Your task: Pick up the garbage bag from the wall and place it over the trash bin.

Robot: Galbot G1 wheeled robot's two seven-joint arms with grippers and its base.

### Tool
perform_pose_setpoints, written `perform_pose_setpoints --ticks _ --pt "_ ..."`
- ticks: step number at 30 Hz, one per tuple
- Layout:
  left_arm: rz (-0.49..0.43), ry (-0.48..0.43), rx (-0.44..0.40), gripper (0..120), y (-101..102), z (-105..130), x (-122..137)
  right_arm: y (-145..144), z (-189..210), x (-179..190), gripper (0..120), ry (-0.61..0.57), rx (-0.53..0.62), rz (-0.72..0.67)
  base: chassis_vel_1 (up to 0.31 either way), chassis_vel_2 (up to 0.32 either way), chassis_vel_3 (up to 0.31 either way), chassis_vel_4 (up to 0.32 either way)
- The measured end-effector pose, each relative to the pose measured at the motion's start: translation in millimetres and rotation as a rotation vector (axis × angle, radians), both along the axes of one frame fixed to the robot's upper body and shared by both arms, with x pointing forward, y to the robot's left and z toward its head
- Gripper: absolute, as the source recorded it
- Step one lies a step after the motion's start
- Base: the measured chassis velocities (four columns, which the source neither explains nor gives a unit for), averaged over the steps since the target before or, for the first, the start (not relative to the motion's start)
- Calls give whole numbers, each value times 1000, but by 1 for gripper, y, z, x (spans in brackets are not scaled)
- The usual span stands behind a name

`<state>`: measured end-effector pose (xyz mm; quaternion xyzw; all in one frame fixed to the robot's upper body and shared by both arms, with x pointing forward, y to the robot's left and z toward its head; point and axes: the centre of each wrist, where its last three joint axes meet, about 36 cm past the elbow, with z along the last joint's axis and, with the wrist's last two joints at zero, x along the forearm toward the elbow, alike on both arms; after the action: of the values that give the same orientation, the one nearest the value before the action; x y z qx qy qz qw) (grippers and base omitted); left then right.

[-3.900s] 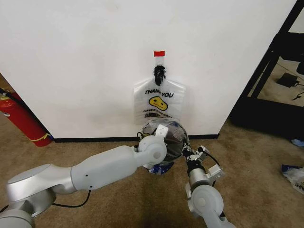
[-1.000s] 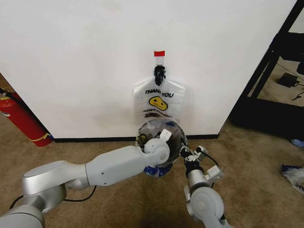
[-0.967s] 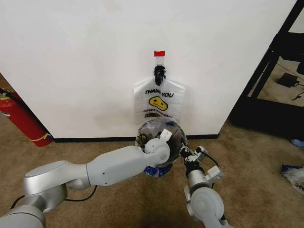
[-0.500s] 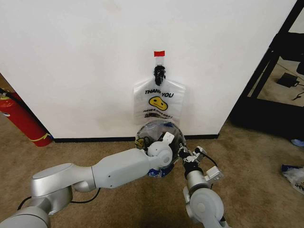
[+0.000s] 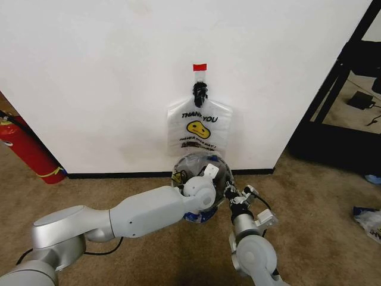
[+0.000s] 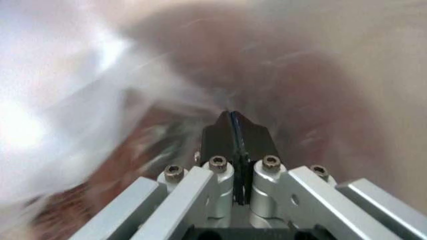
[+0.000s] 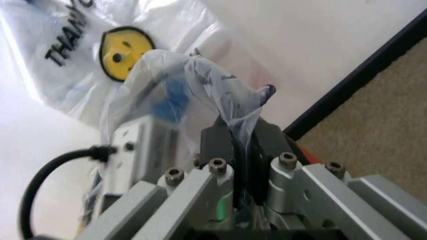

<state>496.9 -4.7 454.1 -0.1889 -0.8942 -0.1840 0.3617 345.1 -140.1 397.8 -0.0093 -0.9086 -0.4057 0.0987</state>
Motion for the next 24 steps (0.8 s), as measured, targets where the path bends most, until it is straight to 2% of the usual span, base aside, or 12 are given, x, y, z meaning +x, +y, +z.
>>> perform_pose_setpoints --ticks 6,14,18,24 --pt "12 40 44 0 -9 -17 11 5 2 -6 1 -20 -18 29 0 0 0 0" --pt "20 75 68 0 -14 -26 17 8 2 -15 1 -62 -51 59 0 0 0 0" --pt "20 77 65 0 -14 -26 16 9 3 -15 1 -68 -53 59 0 0 0 0" --pt "11 59 27 0 -4 -10 9 4 1 -12 1 -66 -56 46 0 0 0 0"
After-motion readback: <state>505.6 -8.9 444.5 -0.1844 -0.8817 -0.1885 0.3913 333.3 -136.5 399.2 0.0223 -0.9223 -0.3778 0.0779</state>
